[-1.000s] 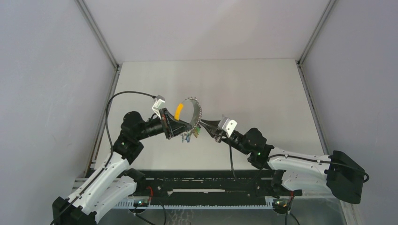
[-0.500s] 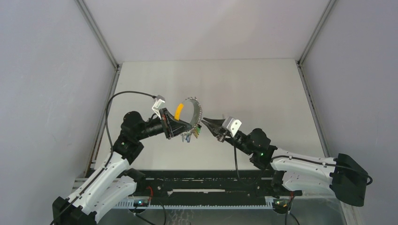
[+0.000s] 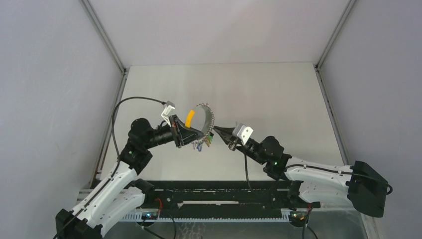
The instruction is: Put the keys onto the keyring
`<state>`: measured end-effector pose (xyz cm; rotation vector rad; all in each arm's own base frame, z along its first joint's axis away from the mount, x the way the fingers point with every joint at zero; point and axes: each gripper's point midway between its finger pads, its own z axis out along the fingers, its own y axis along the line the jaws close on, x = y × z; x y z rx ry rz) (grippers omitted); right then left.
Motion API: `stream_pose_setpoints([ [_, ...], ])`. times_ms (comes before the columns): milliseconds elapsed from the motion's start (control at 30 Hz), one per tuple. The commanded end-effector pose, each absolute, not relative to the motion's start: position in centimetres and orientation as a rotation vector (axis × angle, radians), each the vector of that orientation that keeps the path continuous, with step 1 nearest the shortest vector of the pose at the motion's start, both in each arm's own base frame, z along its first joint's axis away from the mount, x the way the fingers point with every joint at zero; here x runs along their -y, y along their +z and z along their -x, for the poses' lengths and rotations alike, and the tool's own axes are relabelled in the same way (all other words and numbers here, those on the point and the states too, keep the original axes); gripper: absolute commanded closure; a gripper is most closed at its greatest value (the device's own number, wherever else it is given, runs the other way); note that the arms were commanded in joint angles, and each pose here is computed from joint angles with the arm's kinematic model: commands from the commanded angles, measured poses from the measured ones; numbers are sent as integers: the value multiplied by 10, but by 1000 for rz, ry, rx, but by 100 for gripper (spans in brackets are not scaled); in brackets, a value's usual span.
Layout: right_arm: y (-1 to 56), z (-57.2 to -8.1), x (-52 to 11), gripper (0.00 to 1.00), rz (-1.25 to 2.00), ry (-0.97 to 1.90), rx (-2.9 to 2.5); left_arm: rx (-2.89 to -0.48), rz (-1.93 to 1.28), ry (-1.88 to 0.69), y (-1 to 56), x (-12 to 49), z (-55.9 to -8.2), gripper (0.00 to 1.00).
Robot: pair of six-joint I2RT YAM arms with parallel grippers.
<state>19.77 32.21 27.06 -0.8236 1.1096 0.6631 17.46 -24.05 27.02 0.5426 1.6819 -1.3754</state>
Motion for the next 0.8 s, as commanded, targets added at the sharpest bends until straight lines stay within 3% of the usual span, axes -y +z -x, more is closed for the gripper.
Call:
stream_pose_setpoints([
  [0,285,-200,-322,95,785,666,-1070,-1547,-615,-1376,306,241,-168,100],
  [767,290,-194,-327,84,794,700,-1043,-1541,-603,-1379,307,242,-169,100],
])
